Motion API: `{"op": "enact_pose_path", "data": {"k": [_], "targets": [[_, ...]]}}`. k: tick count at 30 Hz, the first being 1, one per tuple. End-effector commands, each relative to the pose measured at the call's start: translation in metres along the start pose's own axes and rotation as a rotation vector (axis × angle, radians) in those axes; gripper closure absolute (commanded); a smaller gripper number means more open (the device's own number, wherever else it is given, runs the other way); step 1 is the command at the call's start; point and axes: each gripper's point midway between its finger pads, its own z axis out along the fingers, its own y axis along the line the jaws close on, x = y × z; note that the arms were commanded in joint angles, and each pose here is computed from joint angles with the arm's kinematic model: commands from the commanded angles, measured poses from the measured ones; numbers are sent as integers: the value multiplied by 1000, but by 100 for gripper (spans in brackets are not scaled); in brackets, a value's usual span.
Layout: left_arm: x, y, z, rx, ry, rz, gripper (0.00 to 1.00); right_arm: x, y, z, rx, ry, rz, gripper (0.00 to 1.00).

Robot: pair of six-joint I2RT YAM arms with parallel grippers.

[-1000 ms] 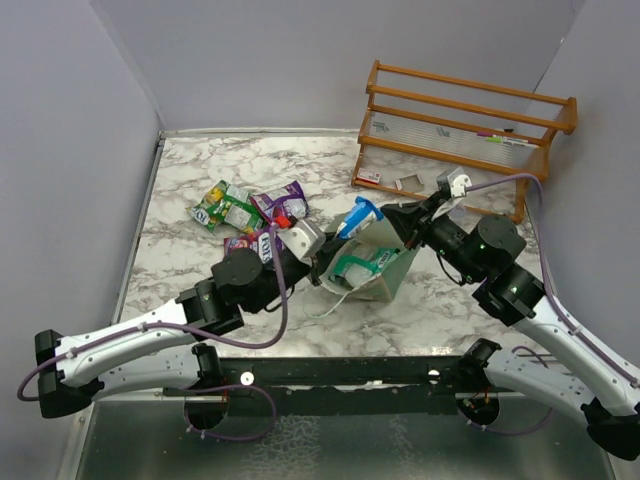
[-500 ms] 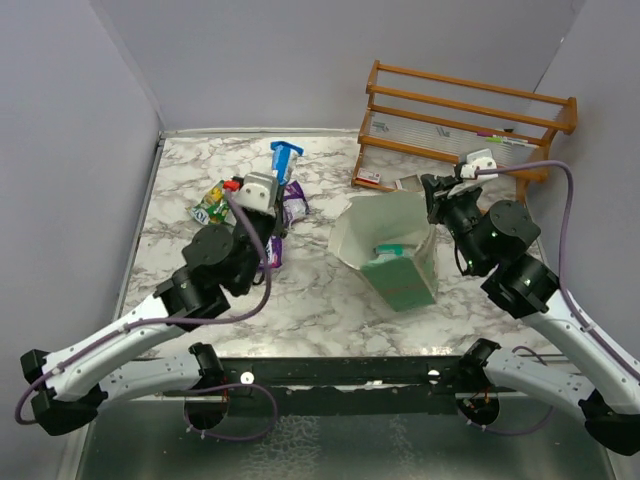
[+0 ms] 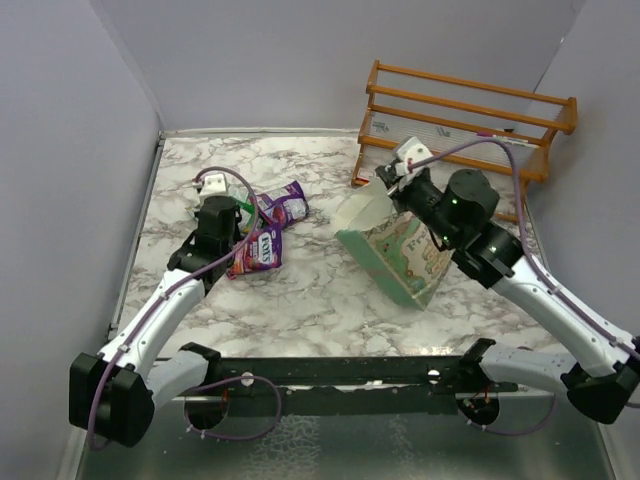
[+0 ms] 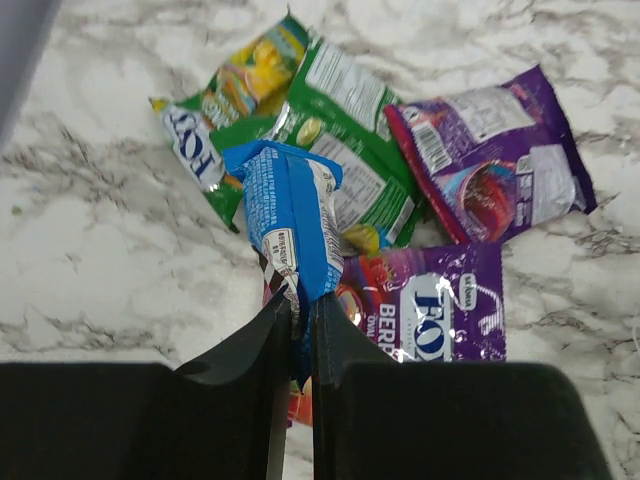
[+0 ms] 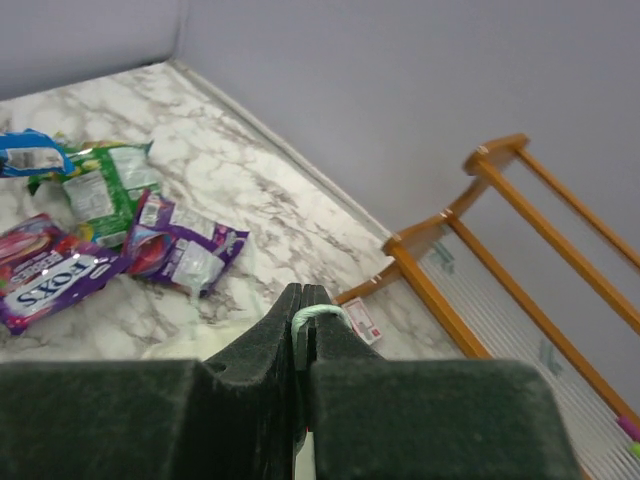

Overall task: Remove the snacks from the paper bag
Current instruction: Place the snack at the center of the board.

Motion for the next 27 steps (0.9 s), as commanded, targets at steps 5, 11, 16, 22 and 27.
{"op": "enact_pose_path", "data": {"k": [5, 11, 16, 22, 27], "targets": [[43, 6, 2, 5, 105, -209, 100, -7, 90, 56, -428, -63, 106, 98], [71, 11, 8, -35, 148, -311, 100, 19, 167, 23, -854, -12, 258, 98], [93, 18, 12, -87, 167, -379, 100, 38, 177, -26, -928, 7, 267, 98], [88, 13, 15, -71, 149, -448, 62, 10, 157, -48, -818, -127, 309, 98], [74, 7, 10, -26, 132, -445, 31, 19, 67, -5, -228, -18, 399, 98]]}}
